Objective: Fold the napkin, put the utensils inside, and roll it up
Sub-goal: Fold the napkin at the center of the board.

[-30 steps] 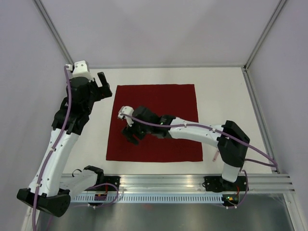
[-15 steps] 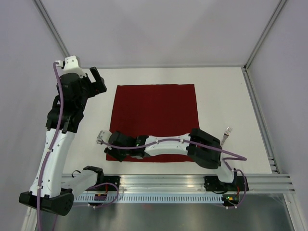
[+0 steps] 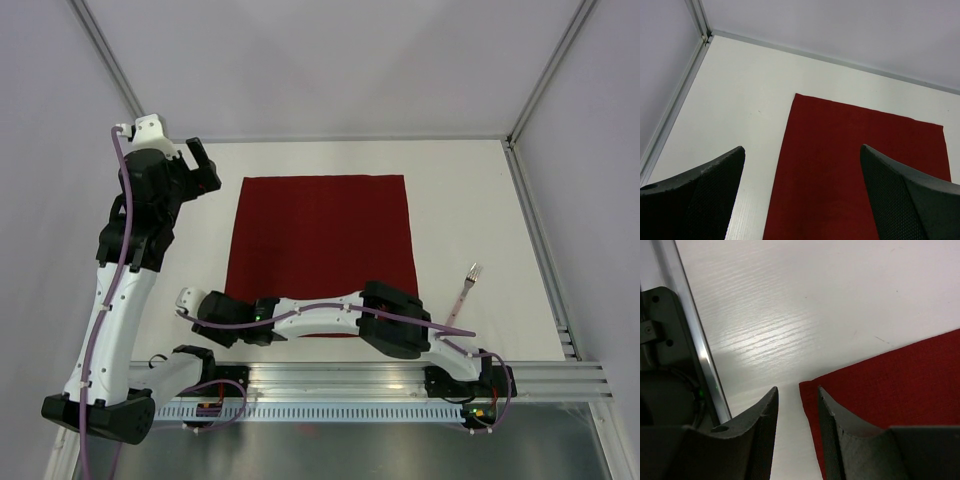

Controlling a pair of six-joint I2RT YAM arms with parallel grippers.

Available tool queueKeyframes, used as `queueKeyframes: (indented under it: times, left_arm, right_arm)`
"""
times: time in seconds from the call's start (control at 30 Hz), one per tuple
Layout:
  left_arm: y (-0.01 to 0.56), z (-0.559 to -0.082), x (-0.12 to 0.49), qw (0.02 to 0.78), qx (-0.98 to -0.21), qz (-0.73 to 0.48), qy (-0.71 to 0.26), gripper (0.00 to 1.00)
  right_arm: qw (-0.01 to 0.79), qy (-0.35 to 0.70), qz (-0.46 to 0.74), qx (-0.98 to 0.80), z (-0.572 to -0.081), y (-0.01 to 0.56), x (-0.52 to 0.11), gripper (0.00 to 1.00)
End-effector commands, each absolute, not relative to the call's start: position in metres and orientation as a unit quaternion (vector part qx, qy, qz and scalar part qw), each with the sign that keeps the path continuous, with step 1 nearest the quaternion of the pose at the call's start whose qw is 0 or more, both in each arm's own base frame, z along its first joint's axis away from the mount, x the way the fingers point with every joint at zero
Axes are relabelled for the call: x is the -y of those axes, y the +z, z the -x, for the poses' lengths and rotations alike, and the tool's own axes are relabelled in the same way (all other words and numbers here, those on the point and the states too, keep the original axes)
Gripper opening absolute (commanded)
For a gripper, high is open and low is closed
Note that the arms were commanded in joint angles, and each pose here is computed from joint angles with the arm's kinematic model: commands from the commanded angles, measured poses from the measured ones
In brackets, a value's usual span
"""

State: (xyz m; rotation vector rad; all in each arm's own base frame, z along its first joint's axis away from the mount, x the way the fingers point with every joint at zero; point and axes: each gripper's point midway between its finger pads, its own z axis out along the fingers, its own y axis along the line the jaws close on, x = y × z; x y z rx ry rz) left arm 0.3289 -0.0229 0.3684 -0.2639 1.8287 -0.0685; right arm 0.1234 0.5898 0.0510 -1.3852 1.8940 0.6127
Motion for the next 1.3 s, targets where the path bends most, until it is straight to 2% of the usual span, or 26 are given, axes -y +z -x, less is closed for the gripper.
queueKeyframes:
  times: [0.0, 0.43, 0.53, 0.67, 0.77, 0.83, 1.1, 1.27]
  left_arm:
    - [0.377, -0.326, 0.021, 0.606, -0.787, 0.11, -0.028, 1.0]
    - [0.365, -0.33, 0.022, 0.594, -0.797, 0.109, -0.028, 1.0]
    - [0.365, -0.329, 0.022, 0.594, -0.796, 0.109, -0.029, 1.0]
    - [0.368, -0.328, 0.022, 0.598, -0.793, 0.109, -0.03, 1.0]
    - [0.37, -0.327, 0.022, 0.601, -0.792, 0.109, -0.032, 1.0]
    - [0.373, -0.326, 0.021, 0.604, -0.789, 0.109, -0.032, 1.0]
    - [0.386, -0.322, 0.023, 0.619, -0.777, 0.109, -0.043, 1.0]
    - [0.398, -0.316, 0.025, 0.633, -0.765, 0.107, -0.054, 1.0]
  right_arm:
    - [0.369, 0.203, 0.527, -0.738, -0.134, 0.044, -0.59, 0.43]
    - [0.359, 0.169, 0.532, -0.748, -0.136, 0.013, -0.582, 0.43]
    - [0.359, 0.165, 0.535, -0.747, -0.136, 0.01, -0.58, 0.35]
    - [0.369, 0.161, 0.535, -0.743, -0.14, 0.02, -0.581, 0.13]
    - [0.381, 0.164, 0.532, -0.738, -0.143, 0.037, -0.584, 0.03]
    - [0.388, 0.168, 0.53, -0.735, -0.144, 0.05, -0.586, 0.0]
    - [0.413, 0.185, 0.518, -0.726, -0.149, 0.107, -0.581, 0.01]
    - [0.427, 0.178, 0.501, -0.731, -0.174, 0.132, -0.567, 0.0]
